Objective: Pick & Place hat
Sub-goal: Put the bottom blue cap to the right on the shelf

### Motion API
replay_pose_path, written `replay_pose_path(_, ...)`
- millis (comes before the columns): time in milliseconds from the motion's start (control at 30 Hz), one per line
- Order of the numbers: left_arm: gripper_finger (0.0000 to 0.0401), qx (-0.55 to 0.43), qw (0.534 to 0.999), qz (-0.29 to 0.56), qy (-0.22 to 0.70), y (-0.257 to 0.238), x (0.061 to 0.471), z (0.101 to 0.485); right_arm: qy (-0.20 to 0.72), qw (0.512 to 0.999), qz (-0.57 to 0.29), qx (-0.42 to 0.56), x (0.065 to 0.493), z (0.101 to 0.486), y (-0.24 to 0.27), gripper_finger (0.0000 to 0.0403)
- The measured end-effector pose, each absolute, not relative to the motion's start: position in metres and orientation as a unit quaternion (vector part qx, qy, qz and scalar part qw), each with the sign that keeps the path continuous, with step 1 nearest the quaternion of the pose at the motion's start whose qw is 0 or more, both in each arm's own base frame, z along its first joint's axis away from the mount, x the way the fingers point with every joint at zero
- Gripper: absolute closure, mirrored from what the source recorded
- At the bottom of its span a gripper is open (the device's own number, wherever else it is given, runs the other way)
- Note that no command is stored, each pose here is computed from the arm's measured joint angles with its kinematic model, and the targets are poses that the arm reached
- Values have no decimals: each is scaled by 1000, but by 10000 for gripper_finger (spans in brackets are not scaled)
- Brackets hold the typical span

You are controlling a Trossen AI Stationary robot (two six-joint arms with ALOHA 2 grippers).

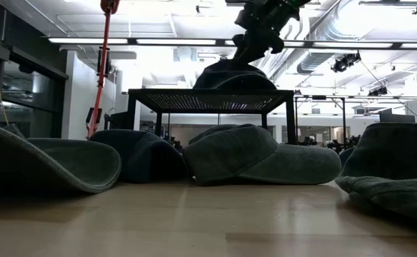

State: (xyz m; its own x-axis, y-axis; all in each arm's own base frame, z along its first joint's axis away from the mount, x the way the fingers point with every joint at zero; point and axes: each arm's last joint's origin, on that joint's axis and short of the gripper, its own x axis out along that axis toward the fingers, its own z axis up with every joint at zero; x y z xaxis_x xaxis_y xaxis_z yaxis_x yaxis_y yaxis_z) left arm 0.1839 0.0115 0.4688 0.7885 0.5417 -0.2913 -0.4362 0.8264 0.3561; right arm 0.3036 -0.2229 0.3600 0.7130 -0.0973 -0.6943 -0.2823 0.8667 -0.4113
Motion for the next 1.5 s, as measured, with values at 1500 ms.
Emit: replay_pose_path(1500,197,143,930,270,203,12,184,467,410,904,-53,-105,316,404,-84,183)
